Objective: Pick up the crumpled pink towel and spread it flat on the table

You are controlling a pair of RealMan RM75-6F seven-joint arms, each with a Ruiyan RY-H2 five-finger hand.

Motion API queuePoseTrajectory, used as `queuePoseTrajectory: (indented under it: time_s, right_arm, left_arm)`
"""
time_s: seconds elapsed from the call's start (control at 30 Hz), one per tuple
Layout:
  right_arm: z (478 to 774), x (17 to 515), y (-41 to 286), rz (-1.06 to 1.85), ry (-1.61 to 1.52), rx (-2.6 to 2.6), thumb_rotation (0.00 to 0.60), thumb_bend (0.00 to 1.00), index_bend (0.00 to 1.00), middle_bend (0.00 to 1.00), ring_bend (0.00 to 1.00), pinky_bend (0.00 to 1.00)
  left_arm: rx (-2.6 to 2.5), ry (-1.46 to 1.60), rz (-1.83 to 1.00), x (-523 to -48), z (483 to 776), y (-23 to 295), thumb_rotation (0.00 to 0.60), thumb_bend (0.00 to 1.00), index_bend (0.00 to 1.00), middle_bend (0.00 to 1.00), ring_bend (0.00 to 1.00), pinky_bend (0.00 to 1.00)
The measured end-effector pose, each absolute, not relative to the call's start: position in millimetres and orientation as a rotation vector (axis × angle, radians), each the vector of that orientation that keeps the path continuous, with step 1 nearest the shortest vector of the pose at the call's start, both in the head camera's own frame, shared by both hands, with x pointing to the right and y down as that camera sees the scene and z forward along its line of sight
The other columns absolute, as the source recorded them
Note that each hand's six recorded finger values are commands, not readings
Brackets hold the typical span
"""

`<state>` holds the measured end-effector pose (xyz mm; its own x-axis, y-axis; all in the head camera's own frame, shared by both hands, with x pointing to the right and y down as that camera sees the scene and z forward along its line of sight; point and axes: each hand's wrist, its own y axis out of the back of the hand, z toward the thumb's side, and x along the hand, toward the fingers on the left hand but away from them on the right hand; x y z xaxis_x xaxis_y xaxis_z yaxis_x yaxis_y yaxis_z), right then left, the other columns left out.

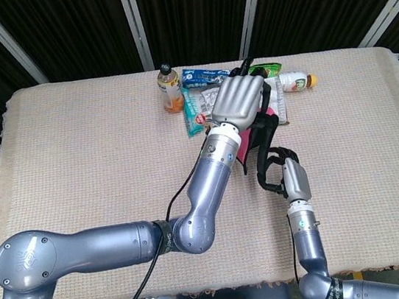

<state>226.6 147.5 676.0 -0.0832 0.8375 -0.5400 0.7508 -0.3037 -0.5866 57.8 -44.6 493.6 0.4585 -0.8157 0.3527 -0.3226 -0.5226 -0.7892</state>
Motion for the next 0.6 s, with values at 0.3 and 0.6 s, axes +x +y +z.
queuePoseTrajectory:
  time_s: [0.3, 0.6]
  right_arm:
    - [676, 227, 148, 1.337, -1.78, -2.073, 0.6, 0.87, 0.81, 0.25, 0.12, 0.03]
    - [670, 232, 138, 1.304, -1.797, -2.06, 0.6, 0.88, 0.81, 0.25, 0.12, 0.03]
  left_arm:
    - [-2.062, 0.944, -0.986, 54, 496, -45, 0.6, 0.4, 0.71, 0.21, 0.04, 0.16]
    - [-2.071, 0.94, -0.999, 44, 500, -45, 0.6, 0.4, 0.71, 0.21, 0.04, 0.16]
